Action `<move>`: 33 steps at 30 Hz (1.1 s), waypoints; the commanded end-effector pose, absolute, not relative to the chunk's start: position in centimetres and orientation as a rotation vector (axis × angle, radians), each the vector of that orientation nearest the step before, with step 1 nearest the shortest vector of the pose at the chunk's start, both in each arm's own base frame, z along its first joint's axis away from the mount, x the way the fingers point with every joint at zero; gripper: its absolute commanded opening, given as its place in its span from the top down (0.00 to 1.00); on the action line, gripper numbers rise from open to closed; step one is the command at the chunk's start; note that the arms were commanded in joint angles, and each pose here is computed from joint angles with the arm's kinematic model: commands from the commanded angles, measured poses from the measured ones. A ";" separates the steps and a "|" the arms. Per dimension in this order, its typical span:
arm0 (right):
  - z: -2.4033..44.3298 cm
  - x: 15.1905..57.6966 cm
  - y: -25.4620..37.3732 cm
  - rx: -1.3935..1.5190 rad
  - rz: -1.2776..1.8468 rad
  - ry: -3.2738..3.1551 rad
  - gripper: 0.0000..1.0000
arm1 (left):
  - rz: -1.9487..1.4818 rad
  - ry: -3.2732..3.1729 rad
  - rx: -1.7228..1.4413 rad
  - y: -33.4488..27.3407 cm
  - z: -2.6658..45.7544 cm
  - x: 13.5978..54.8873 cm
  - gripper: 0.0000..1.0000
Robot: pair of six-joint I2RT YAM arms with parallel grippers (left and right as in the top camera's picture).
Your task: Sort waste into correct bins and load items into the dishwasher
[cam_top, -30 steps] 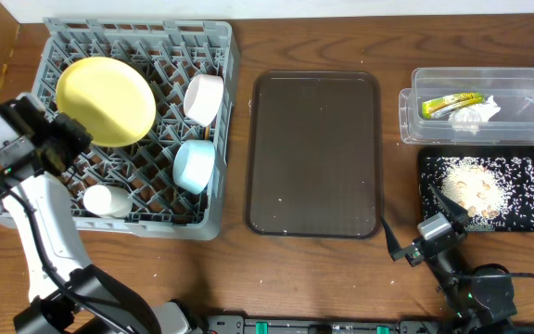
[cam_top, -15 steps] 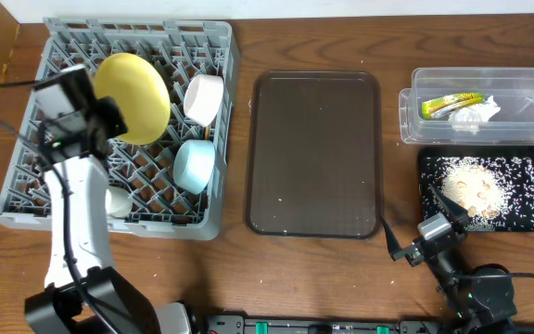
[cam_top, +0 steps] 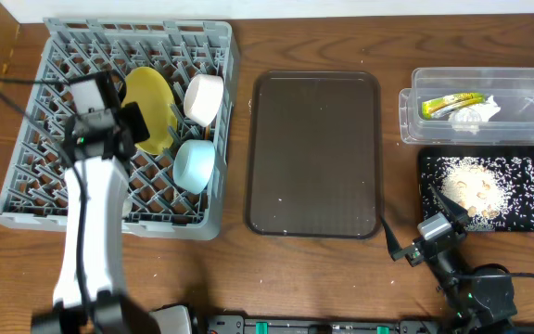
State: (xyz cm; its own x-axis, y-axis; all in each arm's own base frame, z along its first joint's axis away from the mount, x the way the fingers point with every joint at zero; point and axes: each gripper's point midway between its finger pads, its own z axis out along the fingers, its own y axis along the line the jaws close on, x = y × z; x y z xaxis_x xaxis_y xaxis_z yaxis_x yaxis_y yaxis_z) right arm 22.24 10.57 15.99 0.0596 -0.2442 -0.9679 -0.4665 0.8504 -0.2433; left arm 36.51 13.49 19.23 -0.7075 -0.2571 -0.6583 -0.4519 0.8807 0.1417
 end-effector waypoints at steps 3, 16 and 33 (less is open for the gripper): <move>15.9 22.4 10.2 -0.577 0.168 1.532 0.01 | 0.132 2.206 -0.572 9.4 27.5 30.8 0.26; 15.9 22.4 10.2 -0.577 0.168 1.532 0.01 | -0.275 2.103 -0.333 0.3 32.5 20.6 0.10; 15.9 22.4 10.2 -0.577 0.168 1.532 0.01 | -0.257 1.867 0.063 -4.1 29.2 26.0 0.04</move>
